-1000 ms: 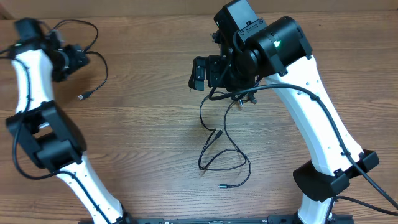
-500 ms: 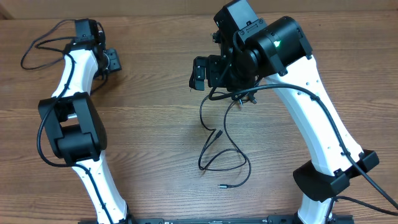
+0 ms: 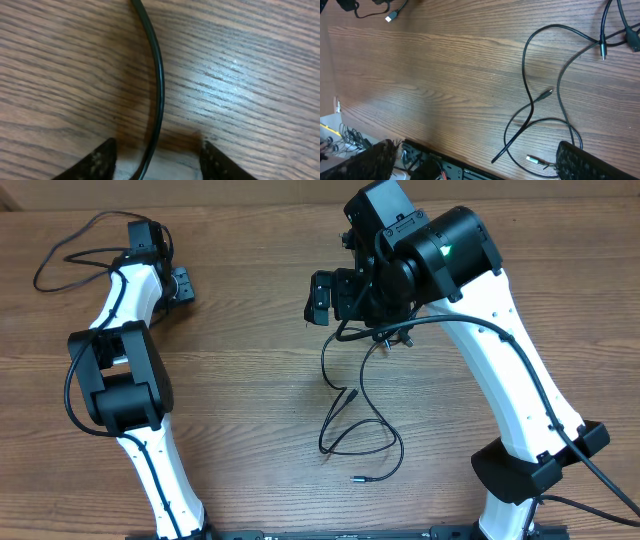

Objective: Untangle cables
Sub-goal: 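Lay the cable down at the upper left and open the left gripper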

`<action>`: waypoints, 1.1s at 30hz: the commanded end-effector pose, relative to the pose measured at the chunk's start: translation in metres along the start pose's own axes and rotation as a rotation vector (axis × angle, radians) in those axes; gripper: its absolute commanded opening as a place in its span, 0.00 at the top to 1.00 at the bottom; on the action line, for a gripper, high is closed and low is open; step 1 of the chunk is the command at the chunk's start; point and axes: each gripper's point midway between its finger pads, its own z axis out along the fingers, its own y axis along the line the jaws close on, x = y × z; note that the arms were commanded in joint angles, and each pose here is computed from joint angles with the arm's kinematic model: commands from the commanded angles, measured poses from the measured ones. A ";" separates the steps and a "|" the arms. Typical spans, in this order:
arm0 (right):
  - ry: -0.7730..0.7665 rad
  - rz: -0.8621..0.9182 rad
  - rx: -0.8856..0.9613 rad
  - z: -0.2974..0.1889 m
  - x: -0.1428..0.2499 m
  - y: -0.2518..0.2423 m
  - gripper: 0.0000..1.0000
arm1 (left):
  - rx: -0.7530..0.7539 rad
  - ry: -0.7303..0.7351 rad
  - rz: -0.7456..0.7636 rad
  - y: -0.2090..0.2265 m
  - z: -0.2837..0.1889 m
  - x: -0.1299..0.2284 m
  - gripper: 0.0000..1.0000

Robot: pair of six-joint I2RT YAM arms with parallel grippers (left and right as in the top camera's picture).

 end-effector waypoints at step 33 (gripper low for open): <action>-0.014 -0.023 -0.009 -0.006 0.004 0.005 0.00 | 0.250 -0.261 -0.127 0.001 -0.077 -0.117 0.96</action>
